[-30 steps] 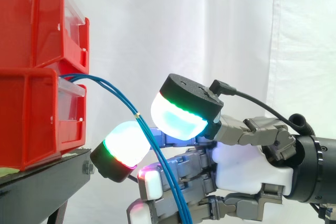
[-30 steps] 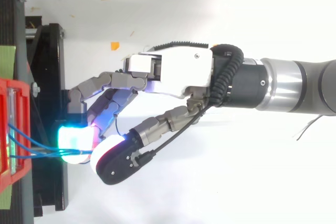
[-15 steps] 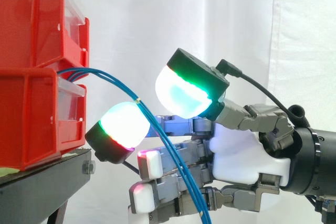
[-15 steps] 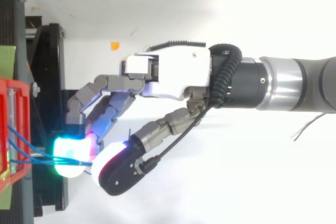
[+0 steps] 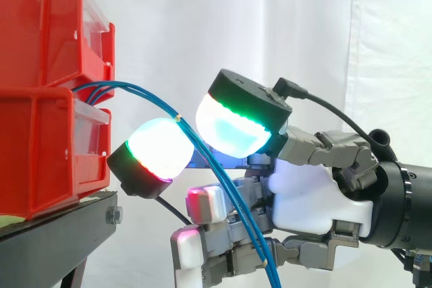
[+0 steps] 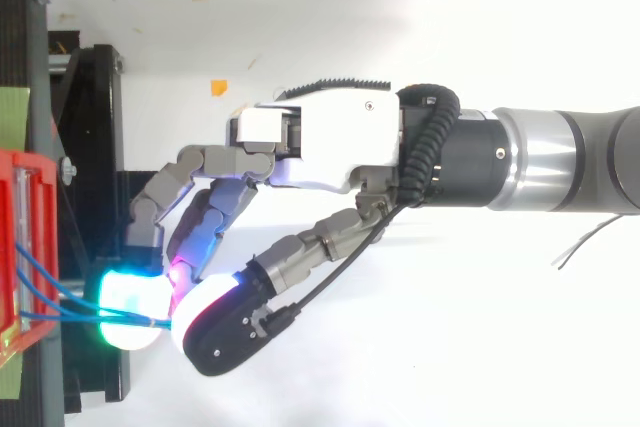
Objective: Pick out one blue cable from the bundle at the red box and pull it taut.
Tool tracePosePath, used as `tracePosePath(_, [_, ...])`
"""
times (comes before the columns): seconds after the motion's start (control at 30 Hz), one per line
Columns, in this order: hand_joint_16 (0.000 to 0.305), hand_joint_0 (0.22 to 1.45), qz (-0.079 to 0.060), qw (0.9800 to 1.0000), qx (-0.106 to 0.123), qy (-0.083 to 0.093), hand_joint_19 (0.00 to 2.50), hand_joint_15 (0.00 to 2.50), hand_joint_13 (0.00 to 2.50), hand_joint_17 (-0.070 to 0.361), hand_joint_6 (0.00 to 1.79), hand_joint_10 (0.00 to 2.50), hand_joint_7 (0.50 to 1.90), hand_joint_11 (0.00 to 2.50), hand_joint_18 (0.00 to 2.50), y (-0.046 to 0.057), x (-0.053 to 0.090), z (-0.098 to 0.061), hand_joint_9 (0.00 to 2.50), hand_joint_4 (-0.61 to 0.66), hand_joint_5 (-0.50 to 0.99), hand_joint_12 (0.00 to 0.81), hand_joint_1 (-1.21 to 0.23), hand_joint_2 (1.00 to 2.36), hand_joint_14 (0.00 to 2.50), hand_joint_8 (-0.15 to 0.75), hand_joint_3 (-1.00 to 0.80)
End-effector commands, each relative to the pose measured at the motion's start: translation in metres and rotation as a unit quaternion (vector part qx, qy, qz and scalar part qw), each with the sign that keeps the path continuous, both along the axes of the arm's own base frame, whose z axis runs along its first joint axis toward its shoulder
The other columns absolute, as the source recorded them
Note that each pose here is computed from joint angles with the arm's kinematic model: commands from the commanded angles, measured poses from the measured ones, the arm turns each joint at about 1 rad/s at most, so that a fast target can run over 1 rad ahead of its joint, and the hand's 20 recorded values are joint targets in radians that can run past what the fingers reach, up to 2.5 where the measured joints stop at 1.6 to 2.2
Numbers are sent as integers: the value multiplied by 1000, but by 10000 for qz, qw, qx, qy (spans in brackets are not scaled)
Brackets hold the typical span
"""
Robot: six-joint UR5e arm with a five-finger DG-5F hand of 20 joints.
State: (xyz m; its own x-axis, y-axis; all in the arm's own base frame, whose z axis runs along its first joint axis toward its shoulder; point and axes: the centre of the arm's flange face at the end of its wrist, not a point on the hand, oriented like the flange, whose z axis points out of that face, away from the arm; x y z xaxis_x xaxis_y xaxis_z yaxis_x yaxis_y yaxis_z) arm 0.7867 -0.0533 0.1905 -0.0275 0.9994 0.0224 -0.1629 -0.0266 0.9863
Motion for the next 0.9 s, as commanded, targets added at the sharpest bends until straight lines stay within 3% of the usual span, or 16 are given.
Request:
tracePosePath(0.0, [44,591,30,10000,8,-4,588,540,938,98,927,26,631,839,683,0,0,1,1082,36,-146,318,-728,1002,21,273,-478])
tracePosePath(0.23, [46,514,68,10000,-3,10,569,537,1024,103,908,30,699,868,782,-3,0,0,1245,65,-109,337,-668,1000,20,292,-500])
tracePosePath(0.57, [44,532,139,9999,-48,30,572,559,1066,100,860,31,716,906,840,-8,-2,-2,1276,82,-113,327,-792,1000,23,279,-500])
tracePosePath(0.63, [43,562,146,9998,-65,98,581,558,1061,97,848,30,739,908,831,-10,-3,-3,1268,72,-115,321,-783,1000,25,270,-500])
tracePosePath(0.73, [43,584,136,9993,-107,334,587,561,1056,96,842,31,749,904,825,-12,-7,-8,1253,62,-118,316,-781,1000,23,267,-500])
tracePosePath(0.87, [43,597,152,9990,-116,403,597,572,1053,96,850,31,743,901,823,-15,-9,-10,1224,26,-124,320,-780,1004,23,265,-452])
